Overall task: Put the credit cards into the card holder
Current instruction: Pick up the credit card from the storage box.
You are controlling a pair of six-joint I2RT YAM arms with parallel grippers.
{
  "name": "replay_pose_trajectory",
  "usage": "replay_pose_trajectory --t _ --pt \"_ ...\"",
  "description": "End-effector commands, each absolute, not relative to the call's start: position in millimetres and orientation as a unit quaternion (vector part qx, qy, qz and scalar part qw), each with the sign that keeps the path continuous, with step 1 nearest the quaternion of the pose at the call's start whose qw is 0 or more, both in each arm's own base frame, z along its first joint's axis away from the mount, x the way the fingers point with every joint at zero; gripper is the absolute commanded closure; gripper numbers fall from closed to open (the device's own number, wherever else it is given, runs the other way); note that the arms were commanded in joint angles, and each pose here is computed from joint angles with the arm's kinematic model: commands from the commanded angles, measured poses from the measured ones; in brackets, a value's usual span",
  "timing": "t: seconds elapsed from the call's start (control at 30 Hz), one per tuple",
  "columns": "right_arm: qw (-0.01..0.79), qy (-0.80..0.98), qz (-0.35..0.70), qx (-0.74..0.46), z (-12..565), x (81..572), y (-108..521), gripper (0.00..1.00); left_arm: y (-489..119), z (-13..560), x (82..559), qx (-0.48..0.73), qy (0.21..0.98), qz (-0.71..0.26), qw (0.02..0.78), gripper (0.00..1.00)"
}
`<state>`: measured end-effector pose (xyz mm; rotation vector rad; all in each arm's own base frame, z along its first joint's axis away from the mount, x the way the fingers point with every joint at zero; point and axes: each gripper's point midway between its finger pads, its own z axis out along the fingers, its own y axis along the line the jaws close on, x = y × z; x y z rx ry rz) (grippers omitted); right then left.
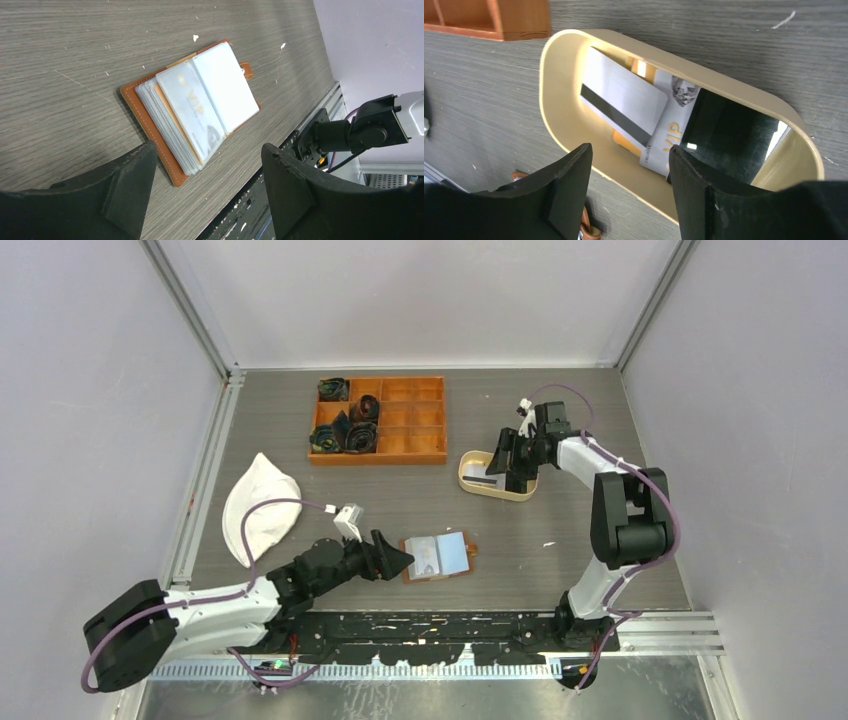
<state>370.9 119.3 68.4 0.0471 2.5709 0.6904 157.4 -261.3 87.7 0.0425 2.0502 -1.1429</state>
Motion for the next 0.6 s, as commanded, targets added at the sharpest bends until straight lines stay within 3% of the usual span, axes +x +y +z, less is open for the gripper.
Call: replay_pose_trajectory --t 0.0,0.57 --pt "0.25 0.93 0.268 0.031 78 388 122 0.39 -281 124 166 0.014 0.771 -0.494 0.402 0.24" --pt "0.228 0.921 0.312 0.049 55 396 135 0.48 -288 117 166 0.018 0.778 -0.495 0.387 0.24"
